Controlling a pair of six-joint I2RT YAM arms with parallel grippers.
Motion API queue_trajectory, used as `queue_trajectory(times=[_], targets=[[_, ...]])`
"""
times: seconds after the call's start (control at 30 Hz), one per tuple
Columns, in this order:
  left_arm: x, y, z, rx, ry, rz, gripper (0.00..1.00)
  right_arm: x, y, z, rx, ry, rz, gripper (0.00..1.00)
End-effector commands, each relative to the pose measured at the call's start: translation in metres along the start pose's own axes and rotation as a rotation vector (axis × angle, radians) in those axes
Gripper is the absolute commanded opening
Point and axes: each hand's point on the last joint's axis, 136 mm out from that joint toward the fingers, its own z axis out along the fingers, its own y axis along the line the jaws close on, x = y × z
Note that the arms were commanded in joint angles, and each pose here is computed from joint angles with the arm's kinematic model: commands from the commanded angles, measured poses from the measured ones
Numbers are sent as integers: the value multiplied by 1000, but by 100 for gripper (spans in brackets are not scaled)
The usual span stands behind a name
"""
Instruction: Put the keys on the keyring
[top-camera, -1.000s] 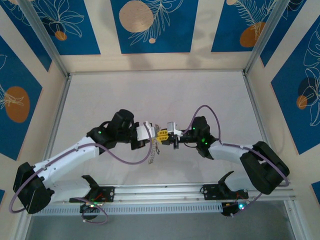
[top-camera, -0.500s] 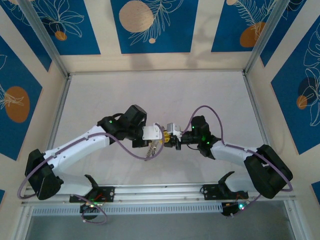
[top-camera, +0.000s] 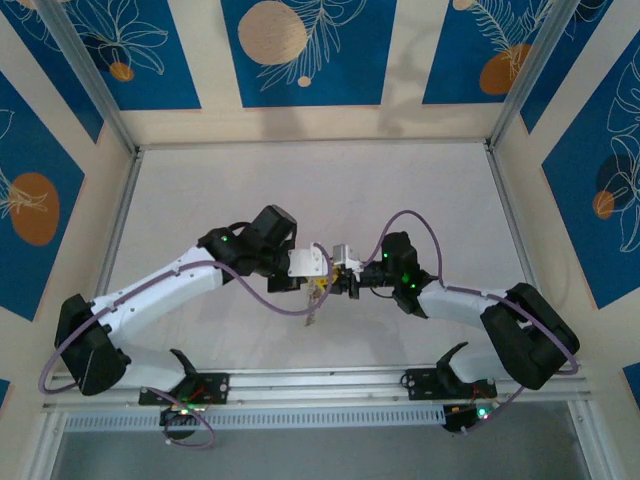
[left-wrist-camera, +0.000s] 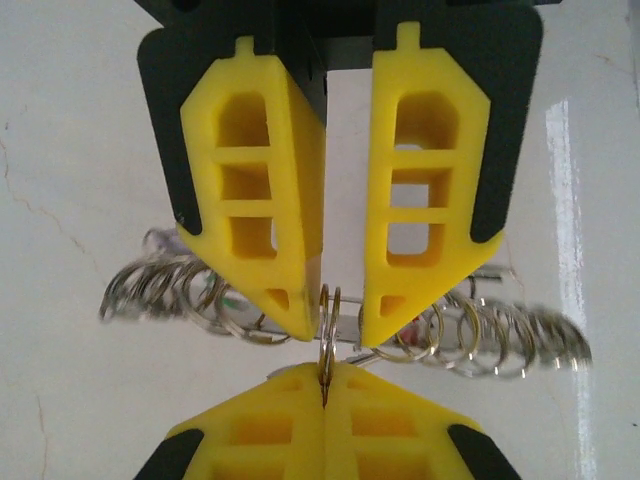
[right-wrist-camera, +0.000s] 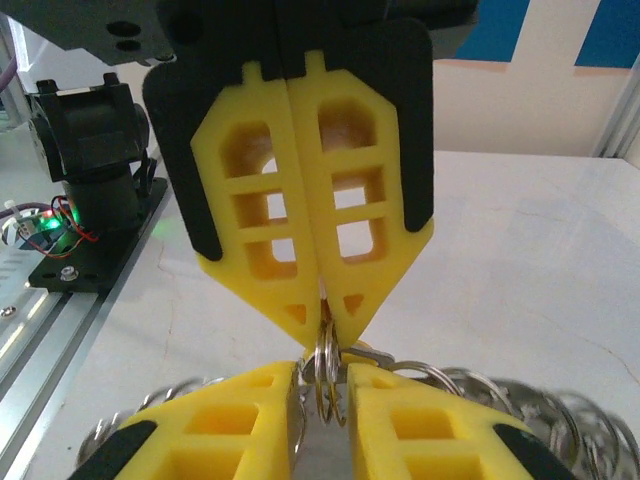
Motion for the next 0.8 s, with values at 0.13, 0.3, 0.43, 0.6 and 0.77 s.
queue_trajectory(times=[0.13, 0.3, 0.43, 0.6, 0.77], targets=[[-26, 1, -8, 18, -92, 3, 0, 1, 3, 6, -23, -8, -1, 3], [-21, 1, -8, 2, -103, -14, 3, -9, 10, 1, -26, -55, -56, 0], [-11, 0, -6, -25, -120, -9, 8, -16, 15, -4, -31, -94, -90, 0], [-7, -2, -3, -63, -157, 10, 11, -22, 14, -9, -25, -126, -77, 0], [-6, 3, -7, -138, -194, 29, 13, -23, 12, -12, -18, -133, -62, 0]])
